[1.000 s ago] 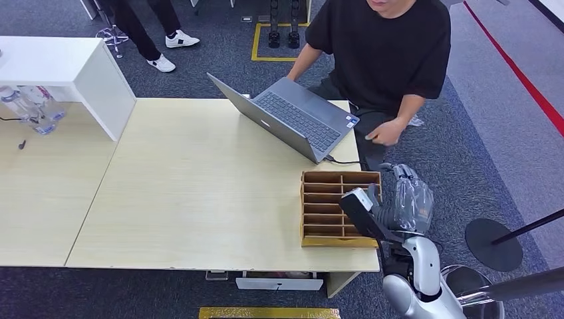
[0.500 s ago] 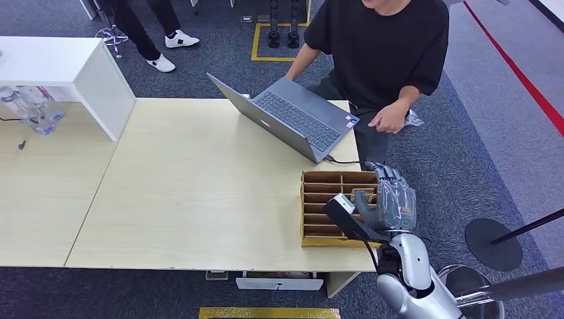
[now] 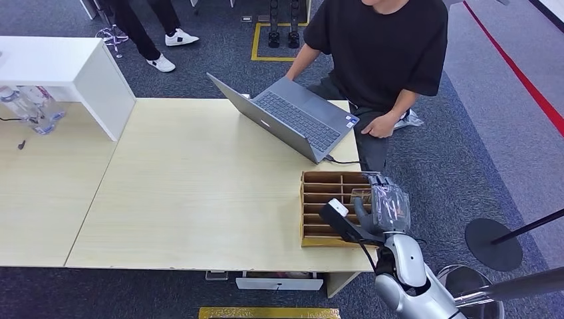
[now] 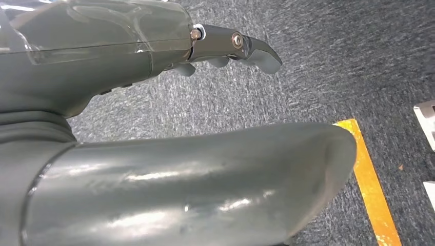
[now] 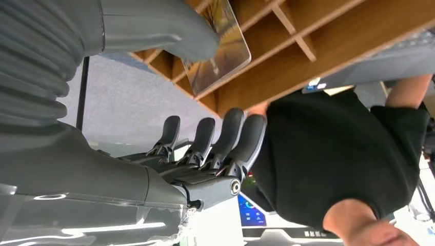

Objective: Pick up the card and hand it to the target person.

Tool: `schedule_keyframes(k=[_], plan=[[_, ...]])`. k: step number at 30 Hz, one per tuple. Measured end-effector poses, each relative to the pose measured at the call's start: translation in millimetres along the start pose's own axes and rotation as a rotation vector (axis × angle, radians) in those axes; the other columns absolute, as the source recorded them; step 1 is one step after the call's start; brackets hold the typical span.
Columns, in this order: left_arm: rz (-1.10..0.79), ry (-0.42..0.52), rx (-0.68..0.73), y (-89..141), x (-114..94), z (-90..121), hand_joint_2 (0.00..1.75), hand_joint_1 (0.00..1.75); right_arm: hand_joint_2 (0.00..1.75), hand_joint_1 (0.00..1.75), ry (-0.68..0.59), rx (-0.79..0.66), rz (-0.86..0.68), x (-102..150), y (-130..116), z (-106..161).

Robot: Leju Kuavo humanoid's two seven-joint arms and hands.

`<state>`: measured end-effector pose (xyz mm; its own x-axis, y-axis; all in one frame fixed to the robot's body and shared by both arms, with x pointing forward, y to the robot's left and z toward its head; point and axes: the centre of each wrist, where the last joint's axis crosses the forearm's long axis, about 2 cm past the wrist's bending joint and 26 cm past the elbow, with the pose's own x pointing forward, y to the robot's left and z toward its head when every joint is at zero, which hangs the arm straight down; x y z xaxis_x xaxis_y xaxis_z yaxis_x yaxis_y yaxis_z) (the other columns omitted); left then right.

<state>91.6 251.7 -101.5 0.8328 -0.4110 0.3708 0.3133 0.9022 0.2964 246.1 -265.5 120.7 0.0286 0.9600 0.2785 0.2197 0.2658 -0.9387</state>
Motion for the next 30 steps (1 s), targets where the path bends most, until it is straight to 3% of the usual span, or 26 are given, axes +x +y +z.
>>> schedule_keyframes(k=[30], plan=[[-0.013,-0.004,-0.010,-1,1,0,0.00,0.00,1.75,0.80,0.012,0.059,0.063,-7,14,4]])
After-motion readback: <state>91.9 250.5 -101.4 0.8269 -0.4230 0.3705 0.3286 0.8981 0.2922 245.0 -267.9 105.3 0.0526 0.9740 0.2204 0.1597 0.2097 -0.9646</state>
